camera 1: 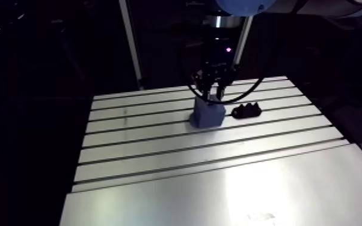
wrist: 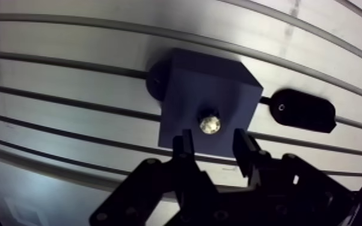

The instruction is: Pick up the M10 bolt and insert it into the hex recess until seated.

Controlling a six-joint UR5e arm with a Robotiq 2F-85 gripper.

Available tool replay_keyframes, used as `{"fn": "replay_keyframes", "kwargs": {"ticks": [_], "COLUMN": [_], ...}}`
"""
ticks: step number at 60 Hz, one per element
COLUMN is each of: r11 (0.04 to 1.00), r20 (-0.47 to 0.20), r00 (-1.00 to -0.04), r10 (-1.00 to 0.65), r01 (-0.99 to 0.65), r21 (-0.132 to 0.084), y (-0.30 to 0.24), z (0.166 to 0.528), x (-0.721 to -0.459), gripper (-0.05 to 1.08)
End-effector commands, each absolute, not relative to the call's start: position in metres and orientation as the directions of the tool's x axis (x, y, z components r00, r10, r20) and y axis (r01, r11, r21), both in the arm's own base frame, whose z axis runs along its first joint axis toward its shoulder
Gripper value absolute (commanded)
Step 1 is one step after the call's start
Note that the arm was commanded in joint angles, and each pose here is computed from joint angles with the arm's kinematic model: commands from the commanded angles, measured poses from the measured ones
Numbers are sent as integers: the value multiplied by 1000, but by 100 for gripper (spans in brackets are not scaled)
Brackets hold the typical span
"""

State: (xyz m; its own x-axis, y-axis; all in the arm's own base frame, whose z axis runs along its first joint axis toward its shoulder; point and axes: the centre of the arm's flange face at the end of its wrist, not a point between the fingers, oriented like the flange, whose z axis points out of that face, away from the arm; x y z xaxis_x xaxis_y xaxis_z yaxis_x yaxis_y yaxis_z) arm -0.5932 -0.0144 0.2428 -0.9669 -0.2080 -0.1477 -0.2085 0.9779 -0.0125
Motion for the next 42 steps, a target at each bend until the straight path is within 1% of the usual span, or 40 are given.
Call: {"fn": "replay_keyframes", "kwargs": {"ticks": [1, 28, 42], "r11": [980, 980, 980], "r20": [-151, -157, -152], "r00": [-968, -967, -968], "r10": [-200, -199, -198], "r01": [-200, -199, -198], "r21": [-13, -15, -11], "y": [-14, -14, -14], "z": [239, 236, 236], "x": [-593, -593, -594], "gripper": [53, 54, 55]}}
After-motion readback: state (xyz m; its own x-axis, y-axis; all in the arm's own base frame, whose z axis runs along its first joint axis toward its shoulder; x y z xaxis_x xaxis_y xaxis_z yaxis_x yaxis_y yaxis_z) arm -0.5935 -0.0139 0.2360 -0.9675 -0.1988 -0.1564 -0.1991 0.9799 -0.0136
